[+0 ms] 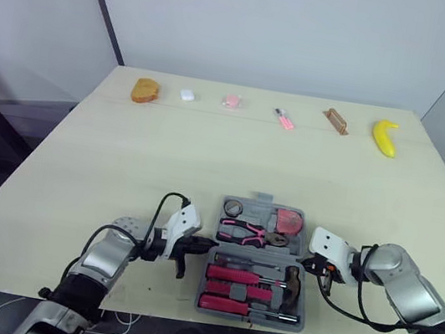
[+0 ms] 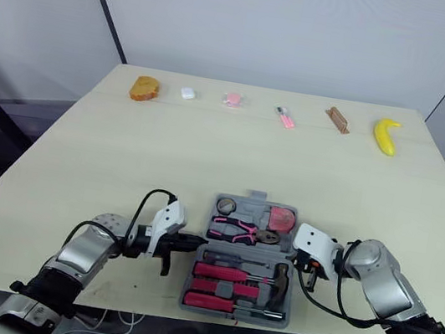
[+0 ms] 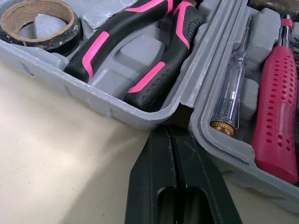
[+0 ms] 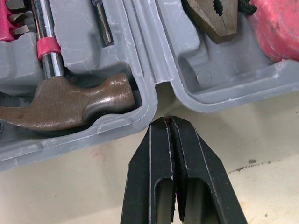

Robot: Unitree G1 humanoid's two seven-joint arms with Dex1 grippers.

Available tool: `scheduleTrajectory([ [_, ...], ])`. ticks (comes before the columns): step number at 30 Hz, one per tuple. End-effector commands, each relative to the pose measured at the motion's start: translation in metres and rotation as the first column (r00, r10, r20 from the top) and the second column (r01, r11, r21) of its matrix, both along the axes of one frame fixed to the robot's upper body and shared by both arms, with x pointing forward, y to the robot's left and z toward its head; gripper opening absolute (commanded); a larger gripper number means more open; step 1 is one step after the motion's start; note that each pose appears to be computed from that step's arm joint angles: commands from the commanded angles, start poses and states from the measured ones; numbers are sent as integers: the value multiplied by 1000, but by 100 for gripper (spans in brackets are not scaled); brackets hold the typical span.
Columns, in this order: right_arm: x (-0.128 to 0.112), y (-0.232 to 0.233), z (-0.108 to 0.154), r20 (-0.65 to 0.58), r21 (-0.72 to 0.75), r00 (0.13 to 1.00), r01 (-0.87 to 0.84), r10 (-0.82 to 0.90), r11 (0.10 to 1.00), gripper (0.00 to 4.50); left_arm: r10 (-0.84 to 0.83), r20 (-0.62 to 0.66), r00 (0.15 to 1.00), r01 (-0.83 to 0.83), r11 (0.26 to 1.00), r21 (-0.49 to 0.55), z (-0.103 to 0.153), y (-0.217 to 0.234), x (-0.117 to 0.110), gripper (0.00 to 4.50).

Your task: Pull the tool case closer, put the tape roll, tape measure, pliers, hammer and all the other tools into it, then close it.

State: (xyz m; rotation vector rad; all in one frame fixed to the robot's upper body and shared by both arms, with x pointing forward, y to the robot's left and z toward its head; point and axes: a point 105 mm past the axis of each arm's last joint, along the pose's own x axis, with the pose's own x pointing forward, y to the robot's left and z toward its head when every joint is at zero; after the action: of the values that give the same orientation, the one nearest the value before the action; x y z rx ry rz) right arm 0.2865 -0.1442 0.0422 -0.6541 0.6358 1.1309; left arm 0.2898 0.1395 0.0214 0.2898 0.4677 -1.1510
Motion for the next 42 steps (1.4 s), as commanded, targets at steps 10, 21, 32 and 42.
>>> scheduleTrajectory([
  [10,-2,3,2,-2,16,1000,-13,13,1000,9,-33,-103,994,37,999,35,-28,-1,-23,0],
  [21,-4,1,2,-9,13,1000,-14,14,1000,9,-45,-100,994,48,999,25,-18,-13,-24,0],
  [32,-6,2,1,-17,14,1000,-21,21,1000,9,-37,-106,994,41,999,27,-4,-16,-31,0],
  [42,-2,5,1,-3,19,1000,-19,19,1000,9,28,-42,999,-25,997,67,8,-15,-5,0],
])
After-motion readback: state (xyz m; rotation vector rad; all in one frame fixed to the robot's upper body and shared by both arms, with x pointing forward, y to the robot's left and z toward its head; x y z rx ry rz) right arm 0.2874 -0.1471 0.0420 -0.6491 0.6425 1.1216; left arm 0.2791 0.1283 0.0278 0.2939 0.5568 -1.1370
